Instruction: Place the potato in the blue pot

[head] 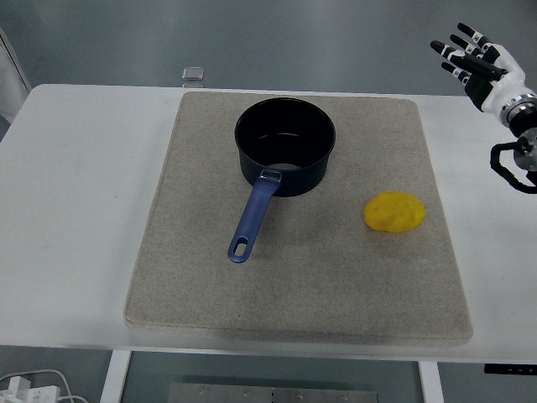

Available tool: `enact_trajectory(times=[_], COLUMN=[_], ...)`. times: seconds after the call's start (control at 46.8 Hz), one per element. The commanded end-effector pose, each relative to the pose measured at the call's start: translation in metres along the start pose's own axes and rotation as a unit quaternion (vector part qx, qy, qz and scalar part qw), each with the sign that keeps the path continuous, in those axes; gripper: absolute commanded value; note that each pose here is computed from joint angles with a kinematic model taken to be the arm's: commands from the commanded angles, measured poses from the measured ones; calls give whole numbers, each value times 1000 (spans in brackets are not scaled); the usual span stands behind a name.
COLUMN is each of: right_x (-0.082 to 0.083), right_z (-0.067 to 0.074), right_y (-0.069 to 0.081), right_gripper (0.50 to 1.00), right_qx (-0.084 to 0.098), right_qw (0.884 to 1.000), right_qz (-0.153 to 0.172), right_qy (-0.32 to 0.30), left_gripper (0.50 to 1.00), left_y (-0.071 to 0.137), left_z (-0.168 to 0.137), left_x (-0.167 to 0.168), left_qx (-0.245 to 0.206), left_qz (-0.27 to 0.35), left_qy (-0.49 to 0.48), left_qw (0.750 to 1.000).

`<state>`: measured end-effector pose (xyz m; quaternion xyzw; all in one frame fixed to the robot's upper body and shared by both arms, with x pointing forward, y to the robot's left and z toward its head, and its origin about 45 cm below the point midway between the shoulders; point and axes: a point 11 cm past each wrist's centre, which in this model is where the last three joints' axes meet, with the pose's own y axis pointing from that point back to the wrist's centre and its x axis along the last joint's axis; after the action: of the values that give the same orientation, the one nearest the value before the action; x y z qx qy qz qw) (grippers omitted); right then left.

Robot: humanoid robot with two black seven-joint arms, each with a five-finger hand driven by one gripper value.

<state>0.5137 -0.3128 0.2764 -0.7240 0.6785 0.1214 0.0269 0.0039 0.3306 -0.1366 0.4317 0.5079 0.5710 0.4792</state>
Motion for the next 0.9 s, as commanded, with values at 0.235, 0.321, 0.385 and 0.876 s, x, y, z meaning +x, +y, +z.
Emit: enact_trajectory(times=[0.235,0.321,0.385,0.876], right_x=[-17,-22,-21,-21], right_z=[1,-1,-2,-6], right_y=[6,9,10,9], right_gripper=[944,944,944,944], right_qx=[-9,-11,-11,-1], right_qw=[999,999,999,999], right_qz=[-32,-43,-40,-39], right_qy=[-8,-10,-9,15], left_gripper=[1000,1000,1000,1000], left_y=[0,0,0,0], left_z=[0,0,0,0], left_x=[0,0,0,0], left_qx=[0,0,0,0], left_qz=[0,0,0,0], left_qy=[-1,0,0,-1], left_qw=[1000,1000,1000,1000])
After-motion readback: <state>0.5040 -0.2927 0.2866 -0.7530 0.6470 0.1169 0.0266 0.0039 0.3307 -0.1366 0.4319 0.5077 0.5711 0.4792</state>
